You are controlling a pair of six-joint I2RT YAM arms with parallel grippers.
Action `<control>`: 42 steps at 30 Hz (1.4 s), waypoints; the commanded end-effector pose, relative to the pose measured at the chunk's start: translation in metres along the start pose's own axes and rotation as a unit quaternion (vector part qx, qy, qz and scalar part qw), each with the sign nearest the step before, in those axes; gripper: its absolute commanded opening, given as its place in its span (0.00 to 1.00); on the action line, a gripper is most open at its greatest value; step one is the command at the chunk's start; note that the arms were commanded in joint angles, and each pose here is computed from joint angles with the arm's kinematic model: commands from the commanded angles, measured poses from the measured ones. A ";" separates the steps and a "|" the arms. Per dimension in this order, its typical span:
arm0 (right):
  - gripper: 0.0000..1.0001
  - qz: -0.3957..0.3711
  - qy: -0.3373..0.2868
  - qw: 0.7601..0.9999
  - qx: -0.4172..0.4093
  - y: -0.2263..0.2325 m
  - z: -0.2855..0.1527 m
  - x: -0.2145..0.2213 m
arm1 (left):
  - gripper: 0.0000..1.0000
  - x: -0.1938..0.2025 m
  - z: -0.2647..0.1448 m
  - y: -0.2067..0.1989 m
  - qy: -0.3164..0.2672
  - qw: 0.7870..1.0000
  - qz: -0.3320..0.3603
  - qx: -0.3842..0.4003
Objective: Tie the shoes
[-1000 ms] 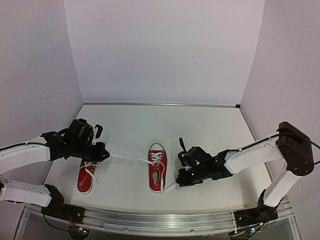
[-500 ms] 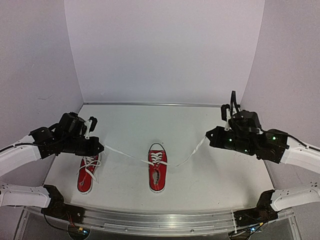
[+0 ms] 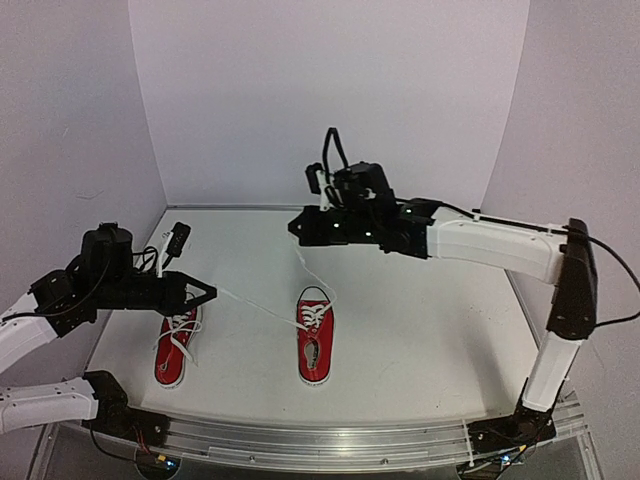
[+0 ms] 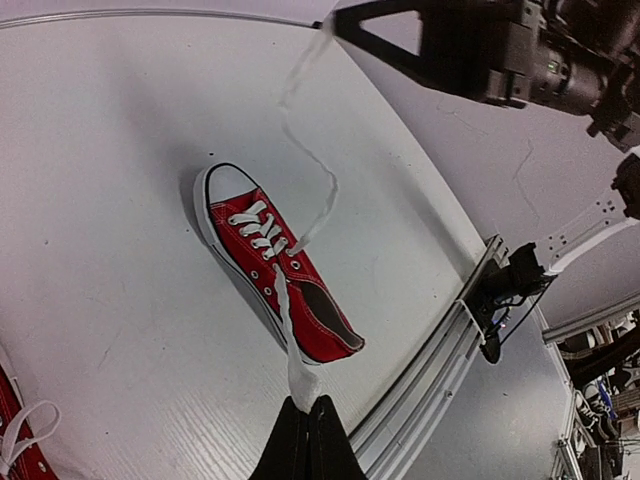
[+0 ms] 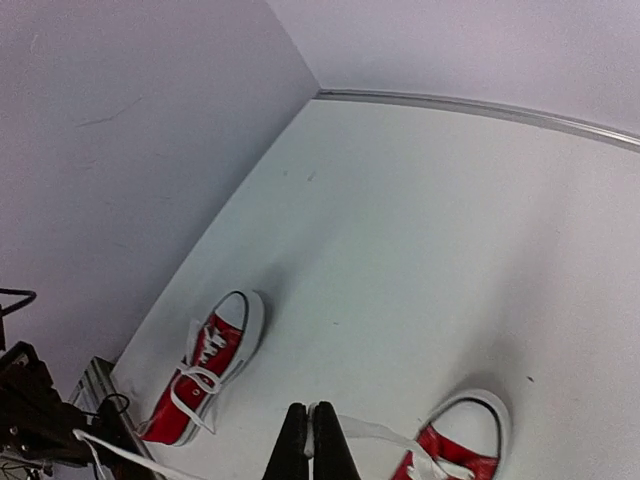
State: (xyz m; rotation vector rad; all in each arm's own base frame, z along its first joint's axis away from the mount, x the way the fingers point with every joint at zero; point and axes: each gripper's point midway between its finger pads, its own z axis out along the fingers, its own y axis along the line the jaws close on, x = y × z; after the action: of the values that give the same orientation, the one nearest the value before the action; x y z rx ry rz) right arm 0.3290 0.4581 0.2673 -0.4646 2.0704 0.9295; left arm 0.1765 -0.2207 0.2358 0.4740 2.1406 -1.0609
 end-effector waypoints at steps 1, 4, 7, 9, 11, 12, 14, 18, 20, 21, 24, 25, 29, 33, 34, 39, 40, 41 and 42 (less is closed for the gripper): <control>0.00 -0.019 0.017 0.992 -0.127 0.086 0.046 0.008 | 0.00 -0.004 -0.007 -0.019 -0.010 0.999 0.018 0.048; 0.04 -0.001 0.051 0.986 -0.159 0.106 0.072 0.035 | 0.00 -0.003 -0.011 -0.022 -0.012 0.998 0.019 0.054; 0.40 0.015 0.072 0.984 -0.162 0.103 0.081 0.052 | 0.00 -0.002 -0.014 -0.026 -0.012 0.998 0.016 0.061; 0.52 0.012 0.063 0.987 -0.145 0.095 0.072 0.048 | 0.00 0.000 -0.013 -0.022 -0.007 0.999 0.006 0.053; 0.60 0.015 0.058 0.991 -0.122 0.078 0.064 0.045 | 0.00 0.006 -0.008 -0.010 0.009 1.000 -0.011 0.023; 0.61 0.018 0.053 0.992 -0.114 0.070 0.058 0.039 | 0.00 0.011 -0.003 -0.002 0.021 1.000 -0.022 0.007; 0.61 0.023 0.045 0.994 -0.100 0.053 0.045 0.030 | 0.00 0.022 0.007 0.015 0.044 0.997 -0.049 -0.026; 0.62 0.028 0.049 0.996 -0.071 0.021 0.024 0.033 | 0.00 0.047 0.026 0.044 0.101 0.988 -0.086 -0.083; 0.62 0.032 0.054 0.996 -0.056 0.004 0.014 0.039 | 0.00 0.060 0.035 0.052 0.134 0.982 -0.101 -0.092; 0.62 0.034 0.055 0.997 -0.048 -0.004 0.010 0.042 | 0.00 0.066 0.039 0.053 0.148 0.979 -0.106 -0.090; 0.62 0.038 0.060 0.997 -0.027 -0.023 -0.004 0.052 | 0.00 0.085 0.052 0.053 0.188 0.972 -0.111 -0.084; 0.62 0.039 0.062 0.997 -0.023 -0.027 -0.008 0.054 | 0.00 0.091 0.056 0.054 0.202 0.969 -0.111 -0.084; 0.62 0.041 0.066 0.997 -0.010 -0.039 -0.018 0.062 | 0.00 0.123 0.072 0.051 0.260 0.957 -0.098 -0.086; 0.62 0.041 0.066 0.997 -0.007 -0.042 -0.023 0.065 | 0.08 0.151 0.079 0.063 0.309 0.938 -0.076 -0.134; 0.62 0.041 0.065 0.997 -0.006 -0.043 -0.025 0.064 | 0.16 0.152 0.079 0.067 0.312 0.936 -0.073 -0.147; 0.62 0.038 0.061 0.997 -0.006 -0.042 -0.029 0.062 | 0.47 0.141 0.075 0.072 0.295 0.937 -0.065 -0.176; 0.62 0.037 0.061 0.997 -0.006 -0.043 -0.030 0.062 | 0.48 0.140 0.074 0.075 0.295 0.935 -0.062 -0.185; 0.62 0.036 0.061 0.997 -0.005 -0.043 -0.030 0.063 | 0.49 0.139 0.074 0.076 0.295 0.935 -0.061 -0.190; 0.62 0.036 0.062 0.997 -0.004 -0.044 -0.030 0.064 | 0.49 0.139 0.075 0.077 0.296 0.934 -0.060 -0.192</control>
State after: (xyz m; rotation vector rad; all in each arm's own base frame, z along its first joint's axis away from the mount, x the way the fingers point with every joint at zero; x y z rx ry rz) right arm 0.2986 0.4127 0.1828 -0.4711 2.2847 0.9659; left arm 0.1393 -0.2306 0.0465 0.5379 2.9232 -0.6319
